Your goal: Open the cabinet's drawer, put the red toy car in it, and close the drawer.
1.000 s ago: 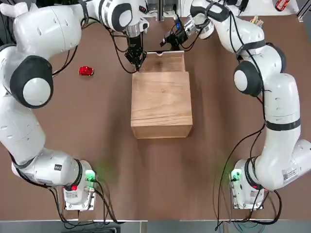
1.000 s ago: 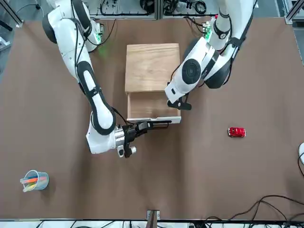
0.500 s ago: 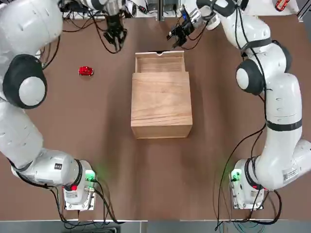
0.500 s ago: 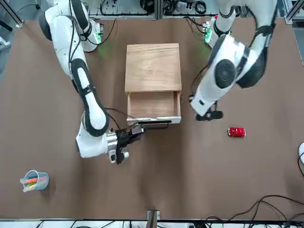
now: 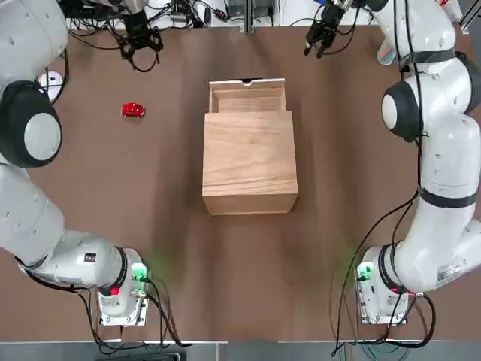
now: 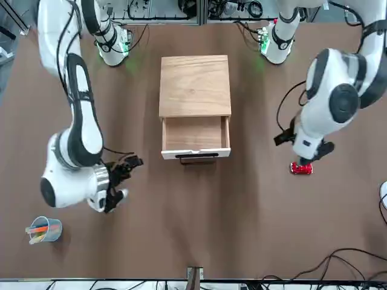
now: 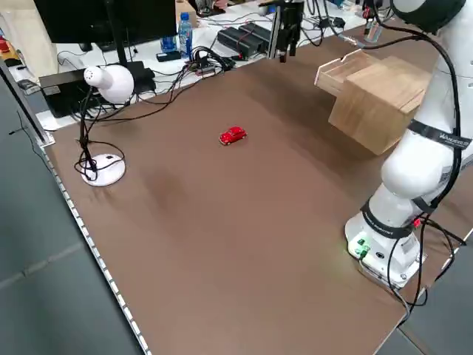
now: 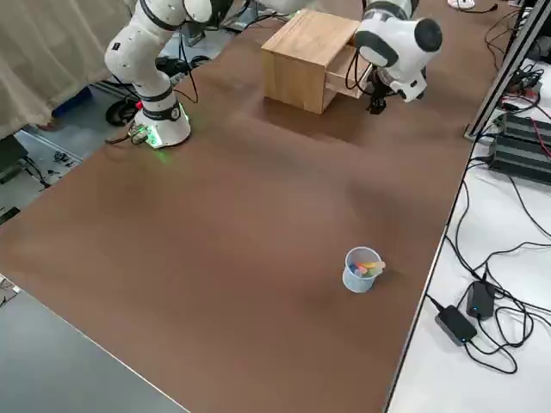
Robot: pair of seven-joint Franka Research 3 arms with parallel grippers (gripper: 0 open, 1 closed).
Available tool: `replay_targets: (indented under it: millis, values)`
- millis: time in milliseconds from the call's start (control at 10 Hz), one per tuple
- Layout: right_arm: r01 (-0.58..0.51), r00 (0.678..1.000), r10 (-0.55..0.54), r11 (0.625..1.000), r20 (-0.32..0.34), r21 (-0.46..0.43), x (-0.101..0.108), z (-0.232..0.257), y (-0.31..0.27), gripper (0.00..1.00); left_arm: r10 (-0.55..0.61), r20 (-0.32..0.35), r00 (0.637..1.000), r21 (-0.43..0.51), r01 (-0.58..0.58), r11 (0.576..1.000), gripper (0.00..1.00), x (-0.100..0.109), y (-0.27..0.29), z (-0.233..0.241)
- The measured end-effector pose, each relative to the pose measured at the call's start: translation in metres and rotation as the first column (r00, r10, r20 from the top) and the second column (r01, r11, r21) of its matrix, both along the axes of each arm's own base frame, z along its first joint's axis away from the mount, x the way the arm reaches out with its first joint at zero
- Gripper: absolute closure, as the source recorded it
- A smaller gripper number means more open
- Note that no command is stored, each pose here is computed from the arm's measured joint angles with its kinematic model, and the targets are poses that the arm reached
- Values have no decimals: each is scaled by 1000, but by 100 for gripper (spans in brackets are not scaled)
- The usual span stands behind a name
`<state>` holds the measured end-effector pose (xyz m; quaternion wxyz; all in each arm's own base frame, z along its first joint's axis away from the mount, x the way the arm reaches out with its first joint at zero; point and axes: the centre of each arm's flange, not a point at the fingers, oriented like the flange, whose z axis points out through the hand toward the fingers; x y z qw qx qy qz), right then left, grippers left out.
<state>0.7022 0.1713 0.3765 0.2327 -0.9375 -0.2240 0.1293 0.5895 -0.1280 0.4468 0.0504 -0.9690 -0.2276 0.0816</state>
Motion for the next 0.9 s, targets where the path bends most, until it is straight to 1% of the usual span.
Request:
replay_targets:
  millis: [100, 200, 300, 400, 500, 600, 700, 800, 900]
  values:
    - [10, 1000, -9, 999, 20, -48, -1, 28, -26, 0, 131, 48, 990, 8, -131, 991, 0, 4, 24, -9]
    - [36, 999, -32, 995, 41, -93, -3, 56, -58, 0, 267, 95, 959, -3, -268, 963, 0, 7, 52, -27]
    - [60, 996, -51, 989, 66, -133, -8, 84, -86, 0, 387, 114, 915, -33, -385, 922, 0, 8, 84, -46]
    - [73, 995, -59, 982, 82, -177, -14, 105, -105, 0, 490, 123, 863, -69, -485, 872, 0, 7, 117, -60]
    - [82, 994, -63, 968, 87, -239, -19, 117, -120, 0, 568, 137, 812, -94, -560, 823, 0, 3, 144, -74]
    - [114, 992, -87, 941, 96, -319, -22, 126, -131, 0, 626, 150, 765, -101, -618, 780, 0, -2, 158, -92]
    - [151, 987, -116, 910, 114, -386, -26, 137, -136, 0, 667, 154, 729, -93, -661, 745, 0, -8, 164, -118]
    - [181, 981, -135, 893, 138, -412, -30, 151, -140, 0, 690, 147, 709, -78, -687, 722, 0, -8, 164, -143]
    - [211, 974, -155, 887, 164, -411, -35, 169, -147, 1, 702, 139, 698, -63, -701, 710, 0, -7, 163, -165]
